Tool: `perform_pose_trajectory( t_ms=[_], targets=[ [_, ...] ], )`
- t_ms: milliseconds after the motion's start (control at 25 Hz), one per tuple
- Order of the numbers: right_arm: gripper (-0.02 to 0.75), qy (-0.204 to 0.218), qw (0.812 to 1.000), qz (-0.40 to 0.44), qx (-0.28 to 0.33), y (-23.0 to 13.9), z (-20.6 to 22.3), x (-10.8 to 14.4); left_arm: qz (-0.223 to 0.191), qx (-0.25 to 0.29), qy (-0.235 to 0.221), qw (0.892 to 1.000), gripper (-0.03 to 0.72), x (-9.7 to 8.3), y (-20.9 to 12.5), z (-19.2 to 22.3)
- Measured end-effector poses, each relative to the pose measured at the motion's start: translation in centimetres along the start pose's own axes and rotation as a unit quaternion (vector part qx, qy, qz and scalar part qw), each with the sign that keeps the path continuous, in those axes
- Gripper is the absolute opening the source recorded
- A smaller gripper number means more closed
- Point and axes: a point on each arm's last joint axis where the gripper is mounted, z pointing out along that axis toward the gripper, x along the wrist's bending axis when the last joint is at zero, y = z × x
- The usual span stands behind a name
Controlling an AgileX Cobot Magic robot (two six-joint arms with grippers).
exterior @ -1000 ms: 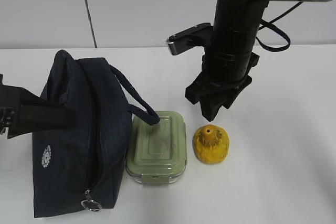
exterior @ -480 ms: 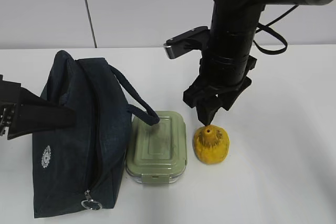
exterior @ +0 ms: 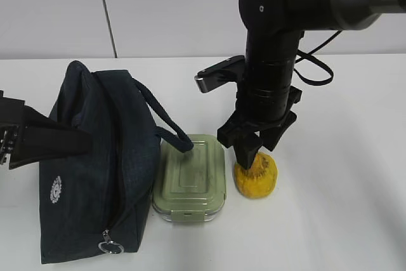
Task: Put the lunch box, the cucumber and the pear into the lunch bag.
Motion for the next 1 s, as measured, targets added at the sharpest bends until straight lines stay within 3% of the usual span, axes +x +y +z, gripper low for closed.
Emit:
perform_pose_trajectory(
  t_ms=[240,720,1000],
  targets=[
    [0.453,0.002,1.0,0.001,0.01,0.2,0.8,-0.1,0.0,0.002,-0.003,1.0,-0.015,-0.1,0.0,0.0],
    [0.217,-0.008,1.0,-0.005,0.011,0.5,1.3,-0.3,0.007,0.011,0.0,1.0,-0.015,0.0,-0.2,0.0],
    [0.204,-0.005,1.0,-0.004,-0.011,0.2,-0.3,-0.1,0.009,0.013,0.001,1.0,-0.015,0.0,-0.2,0.0]
  ],
)
